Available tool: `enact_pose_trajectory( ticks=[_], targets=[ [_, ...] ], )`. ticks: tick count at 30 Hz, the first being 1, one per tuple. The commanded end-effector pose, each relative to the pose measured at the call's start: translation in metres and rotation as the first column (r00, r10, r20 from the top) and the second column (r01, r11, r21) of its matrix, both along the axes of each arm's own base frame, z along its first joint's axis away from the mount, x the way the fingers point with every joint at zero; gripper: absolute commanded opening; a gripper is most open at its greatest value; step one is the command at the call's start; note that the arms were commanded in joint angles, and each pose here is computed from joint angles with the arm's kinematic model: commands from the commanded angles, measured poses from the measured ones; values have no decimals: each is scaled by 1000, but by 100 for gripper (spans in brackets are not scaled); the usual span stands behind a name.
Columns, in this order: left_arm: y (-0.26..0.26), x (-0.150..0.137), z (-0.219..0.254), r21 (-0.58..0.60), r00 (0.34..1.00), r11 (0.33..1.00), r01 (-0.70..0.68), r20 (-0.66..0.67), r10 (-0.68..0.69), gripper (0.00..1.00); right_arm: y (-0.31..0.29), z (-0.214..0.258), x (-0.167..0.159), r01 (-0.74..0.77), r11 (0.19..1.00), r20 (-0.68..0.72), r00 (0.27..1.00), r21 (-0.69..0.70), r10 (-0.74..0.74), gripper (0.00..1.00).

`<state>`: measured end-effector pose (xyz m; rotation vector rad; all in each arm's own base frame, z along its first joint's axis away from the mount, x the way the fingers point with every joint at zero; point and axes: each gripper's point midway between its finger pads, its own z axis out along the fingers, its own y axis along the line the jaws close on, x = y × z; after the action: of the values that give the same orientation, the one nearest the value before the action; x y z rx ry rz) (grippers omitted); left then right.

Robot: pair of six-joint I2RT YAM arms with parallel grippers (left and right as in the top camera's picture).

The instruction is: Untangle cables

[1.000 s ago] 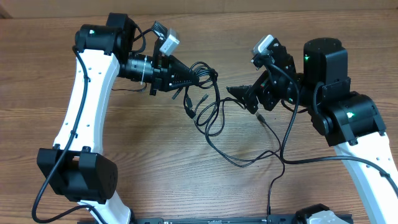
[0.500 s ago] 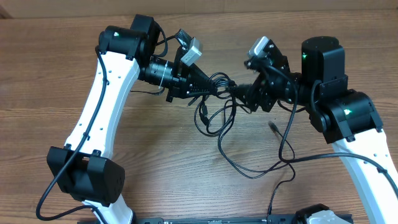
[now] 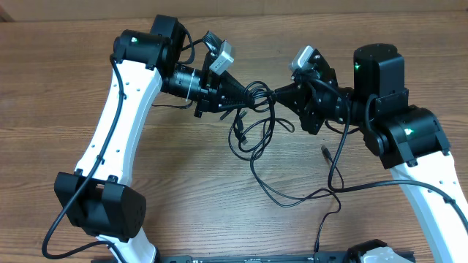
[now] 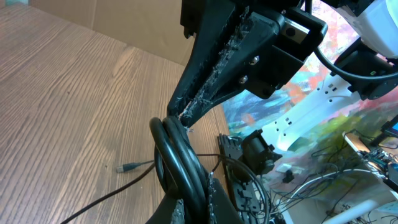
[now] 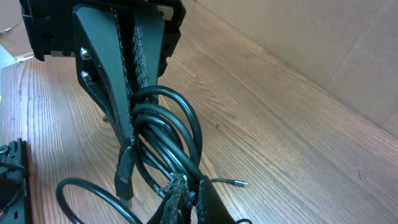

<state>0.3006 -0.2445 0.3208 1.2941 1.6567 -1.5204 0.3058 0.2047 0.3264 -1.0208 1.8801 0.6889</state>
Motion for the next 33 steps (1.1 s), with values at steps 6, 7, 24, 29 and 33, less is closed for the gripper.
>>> enact_pose_trajectory(
  ticks=[6,7,24,29,33],
  targets=[
    [-2,-9,30,-109,997,994,27,81,-18,4,5,8,-7,-41,999,-6,999,28,41,55],
    [-2,-9,30,-110,997,994,27,80,-18,4,5,8,-7,-42,999,-7,999,29,43,59],
    [-14,-20,38,-157,996,985,73,70,-62,5,9,13,-6,-64,997,14,998,49,63,40],
    [-16,-19,35,-145,993,986,79,93,-66,4,9,9,-5,-63,997,-1,998,45,63,4],
    [-16,-18,35,-146,992,986,80,105,-65,4,10,5,-3,-62,997,-15,998,42,63,4]
  ],
)
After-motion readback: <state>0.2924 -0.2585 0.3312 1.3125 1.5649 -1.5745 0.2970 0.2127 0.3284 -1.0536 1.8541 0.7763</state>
